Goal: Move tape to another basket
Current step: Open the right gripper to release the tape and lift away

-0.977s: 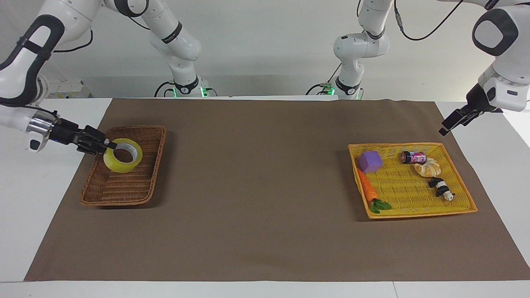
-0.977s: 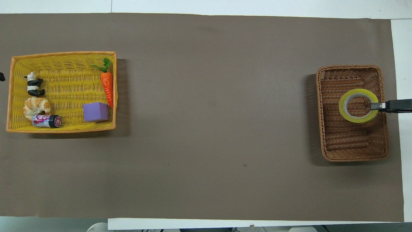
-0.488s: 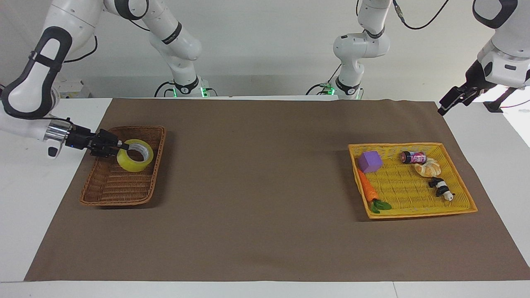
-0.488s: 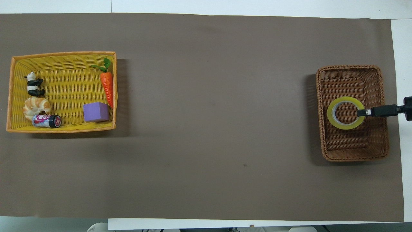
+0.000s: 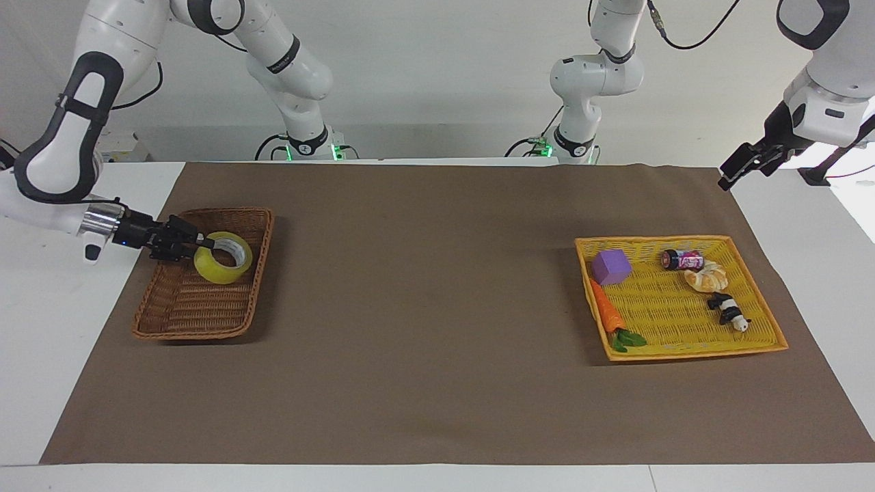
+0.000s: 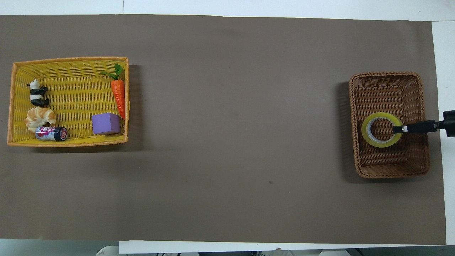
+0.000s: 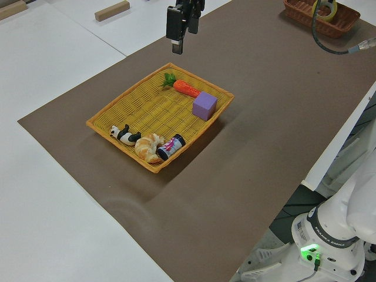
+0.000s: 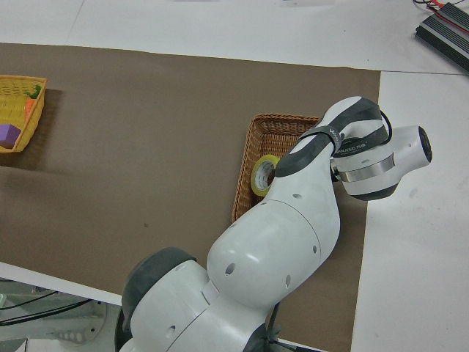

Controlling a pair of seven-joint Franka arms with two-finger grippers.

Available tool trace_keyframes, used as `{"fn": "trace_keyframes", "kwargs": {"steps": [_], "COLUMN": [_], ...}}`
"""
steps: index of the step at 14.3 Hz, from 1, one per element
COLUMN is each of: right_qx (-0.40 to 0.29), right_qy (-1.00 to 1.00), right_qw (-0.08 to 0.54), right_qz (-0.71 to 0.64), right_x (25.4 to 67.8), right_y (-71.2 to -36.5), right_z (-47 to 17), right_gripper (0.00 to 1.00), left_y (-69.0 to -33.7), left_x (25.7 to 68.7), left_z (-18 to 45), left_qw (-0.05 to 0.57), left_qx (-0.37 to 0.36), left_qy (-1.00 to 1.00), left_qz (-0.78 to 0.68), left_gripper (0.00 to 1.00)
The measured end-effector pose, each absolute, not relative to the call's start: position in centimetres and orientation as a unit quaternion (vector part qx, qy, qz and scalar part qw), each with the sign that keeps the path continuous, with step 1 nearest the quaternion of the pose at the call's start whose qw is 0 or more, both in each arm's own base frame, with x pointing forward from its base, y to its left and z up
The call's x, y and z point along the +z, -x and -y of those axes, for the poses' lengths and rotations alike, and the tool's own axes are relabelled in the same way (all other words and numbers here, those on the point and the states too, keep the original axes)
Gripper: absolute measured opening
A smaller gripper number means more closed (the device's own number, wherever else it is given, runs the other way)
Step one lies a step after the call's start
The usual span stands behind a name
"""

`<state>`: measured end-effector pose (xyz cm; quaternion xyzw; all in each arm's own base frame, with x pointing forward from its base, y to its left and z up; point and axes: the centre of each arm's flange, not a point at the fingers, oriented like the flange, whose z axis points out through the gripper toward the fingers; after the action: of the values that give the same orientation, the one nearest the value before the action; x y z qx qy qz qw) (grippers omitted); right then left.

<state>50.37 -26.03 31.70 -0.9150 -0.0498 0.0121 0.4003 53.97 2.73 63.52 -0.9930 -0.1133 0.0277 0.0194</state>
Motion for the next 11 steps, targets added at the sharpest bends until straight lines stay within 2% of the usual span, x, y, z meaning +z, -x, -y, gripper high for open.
{"fn": "trace_keyframes", "kwargs": {"steps": [2,4,6,8,11], "right_qx": [0.006,0.007,0.004,-0.002,-0.026], "right_qy": [0.925,0.942,0.962,0.967,0.973], "right_qw": [0.376,0.324,0.238,0.152,0.094], "right_qz": [0.057,0.084,0.137,0.203,0.209], "right_x": [31.8,32.5,35.0,39.3,46.2], "right_y": [-51.1,-52.3,-54.2,-56.0,-56.9], "right_z": [25.8,25.4,24.2,21.6,17.4], "right_gripper": [0.81,0.99,1.00,1.00,1.00], "left_y": [-54.0,-53.9,-53.9,-53.9,-53.9], "left_x": [63.4,63.4,63.4,63.4,63.4], "left_z": [-2.9,-2.9,-2.9,-2.9,-2.9], "left_qw": [0.019,0.019,0.019,0.019,0.019], "left_qx": [0.029,0.029,0.029,0.029,0.029], "left_qy": [0.993,0.993,0.993,0.993,0.993], "left_qz": [0.114,0.114,0.113,0.113,0.113], "left_gripper": [1.00,1.00,1.00,1.00,1.00]}}
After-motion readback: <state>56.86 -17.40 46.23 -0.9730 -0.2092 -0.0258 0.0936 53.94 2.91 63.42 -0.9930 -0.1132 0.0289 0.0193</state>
